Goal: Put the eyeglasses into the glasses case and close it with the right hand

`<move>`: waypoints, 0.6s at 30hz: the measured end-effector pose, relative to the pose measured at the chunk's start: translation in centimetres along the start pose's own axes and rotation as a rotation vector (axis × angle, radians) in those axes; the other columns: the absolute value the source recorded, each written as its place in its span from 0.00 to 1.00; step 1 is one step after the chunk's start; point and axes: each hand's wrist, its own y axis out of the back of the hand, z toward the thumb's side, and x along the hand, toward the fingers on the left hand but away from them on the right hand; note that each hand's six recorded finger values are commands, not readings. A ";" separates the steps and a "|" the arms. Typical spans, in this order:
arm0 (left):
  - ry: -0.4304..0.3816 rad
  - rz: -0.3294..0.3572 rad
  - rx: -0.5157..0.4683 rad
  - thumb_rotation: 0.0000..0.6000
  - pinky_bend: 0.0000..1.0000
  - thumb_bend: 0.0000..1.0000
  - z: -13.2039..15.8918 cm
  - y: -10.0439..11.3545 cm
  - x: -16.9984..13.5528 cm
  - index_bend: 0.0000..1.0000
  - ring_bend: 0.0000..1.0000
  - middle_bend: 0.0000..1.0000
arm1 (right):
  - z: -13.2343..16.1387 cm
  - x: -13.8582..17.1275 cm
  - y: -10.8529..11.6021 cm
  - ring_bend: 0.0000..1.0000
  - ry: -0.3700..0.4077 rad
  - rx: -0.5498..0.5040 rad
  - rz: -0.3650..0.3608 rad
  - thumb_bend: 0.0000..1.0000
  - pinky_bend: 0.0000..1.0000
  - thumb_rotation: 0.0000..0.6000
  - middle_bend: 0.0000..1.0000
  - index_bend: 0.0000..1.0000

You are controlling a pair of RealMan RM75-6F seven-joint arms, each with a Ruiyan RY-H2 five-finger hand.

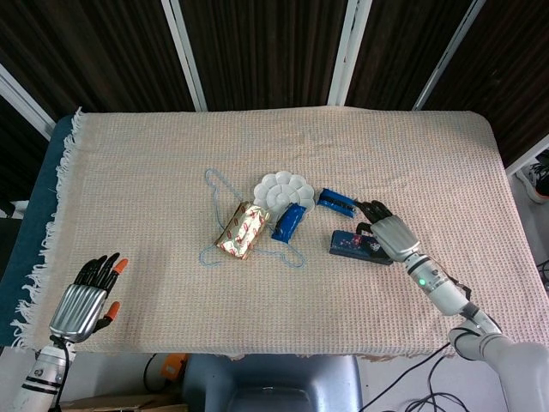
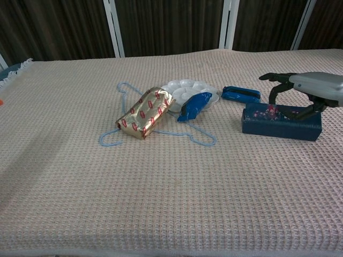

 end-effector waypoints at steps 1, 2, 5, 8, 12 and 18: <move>0.000 -0.001 0.000 1.00 0.12 0.39 0.0 0.0 0.0 0.00 0.00 0.00 | -0.1 0.0 0.0 0.00 -0.001 0.002 0.001 0.66 0.00 1.00 0.05 0.56; 0.000 -0.001 0.000 1.00 0.12 0.39 0.0 0.0 0.0 0.00 0.00 0.00 | -0.1 0.0 0.0 0.00 -0.003 0.004 0.001 0.66 0.00 1.00 0.05 0.56; 0.000 -0.002 0.000 1.00 0.12 0.39 0.0 -0.1 0.0 0.00 0.00 0.00 | -0.3 0.0 0.1 0.00 -0.009 0.009 -0.002 0.66 0.00 1.00 0.05 0.55; 0.000 -0.004 0.002 1.00 0.12 0.39 0.0 -0.1 0.1 0.00 0.00 0.00 | -0.4 0.0 0.2 0.00 -0.014 0.014 -0.002 0.64 0.00 1.00 0.04 0.53; 0.001 -0.005 0.001 1.00 0.12 0.39 0.0 -0.1 0.1 0.00 0.00 0.00 | -0.6 -0.2 0.1 0.00 -0.020 0.033 0.001 0.62 0.00 1.00 0.04 0.53; 0.001 -0.003 0.002 1.00 0.12 0.39 0.0 -0.1 0.1 0.00 0.00 0.00 | -1.0 -0.1 0.1 0.00 -0.033 0.075 -0.005 0.52 0.00 1.00 0.03 0.51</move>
